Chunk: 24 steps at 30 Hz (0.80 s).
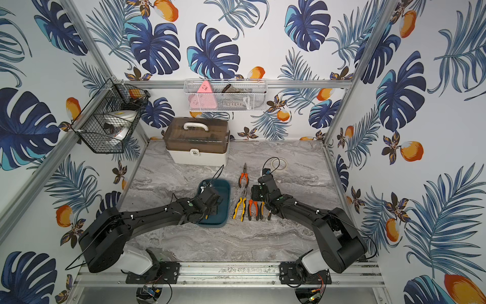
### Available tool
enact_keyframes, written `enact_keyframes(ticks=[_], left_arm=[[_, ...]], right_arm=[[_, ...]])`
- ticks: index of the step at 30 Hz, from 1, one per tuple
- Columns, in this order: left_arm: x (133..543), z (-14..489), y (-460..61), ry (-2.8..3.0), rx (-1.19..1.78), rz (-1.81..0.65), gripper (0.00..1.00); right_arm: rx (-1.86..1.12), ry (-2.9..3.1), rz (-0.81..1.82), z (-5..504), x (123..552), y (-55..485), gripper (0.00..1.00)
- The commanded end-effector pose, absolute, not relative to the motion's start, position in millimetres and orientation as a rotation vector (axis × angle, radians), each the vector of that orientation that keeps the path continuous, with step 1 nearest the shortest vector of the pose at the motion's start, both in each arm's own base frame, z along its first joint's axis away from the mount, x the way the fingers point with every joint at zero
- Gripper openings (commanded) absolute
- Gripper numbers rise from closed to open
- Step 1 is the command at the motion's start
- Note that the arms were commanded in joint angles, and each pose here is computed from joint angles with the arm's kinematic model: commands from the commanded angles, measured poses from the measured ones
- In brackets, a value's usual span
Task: Take the pliers out of the storage box
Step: Pick up the pliers from the storage box.
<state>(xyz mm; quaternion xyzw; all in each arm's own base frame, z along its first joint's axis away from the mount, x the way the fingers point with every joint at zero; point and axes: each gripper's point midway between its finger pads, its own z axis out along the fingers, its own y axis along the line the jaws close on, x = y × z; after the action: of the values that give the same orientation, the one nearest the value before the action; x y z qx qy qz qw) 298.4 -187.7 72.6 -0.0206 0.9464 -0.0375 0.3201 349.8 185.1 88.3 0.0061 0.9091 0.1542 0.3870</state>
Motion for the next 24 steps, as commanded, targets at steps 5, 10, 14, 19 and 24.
enact_keyframes(ticks=[5,10,14,19,24], left_arm=[[317.1,121.6,-204.5,2.292,0.074,-0.205,0.0],[309.6,126.2,-218.5,2.204,0.18,-0.339,0.0],[293.0,130.1,-227.6,2.143,0.239,-0.493,0.0],[287.2,136.6,-237.2,2.105,0.286,-0.574,0.0],[286.7,141.2,-239.3,2.089,0.296,-0.587,0.0]], right_arm=[[0.04,2.315,0.385,86.7,351.7,182.1,0.55],[0.042,2.311,0.39,85.8,355.0,183.7,0.55],[0.038,2.313,0.396,83.1,355.3,185.6,0.55],[-0.007,2.292,0.495,93.3,352.2,199.1,0.54],[0.009,2.248,0.761,121.2,330.9,219.0,0.55]])
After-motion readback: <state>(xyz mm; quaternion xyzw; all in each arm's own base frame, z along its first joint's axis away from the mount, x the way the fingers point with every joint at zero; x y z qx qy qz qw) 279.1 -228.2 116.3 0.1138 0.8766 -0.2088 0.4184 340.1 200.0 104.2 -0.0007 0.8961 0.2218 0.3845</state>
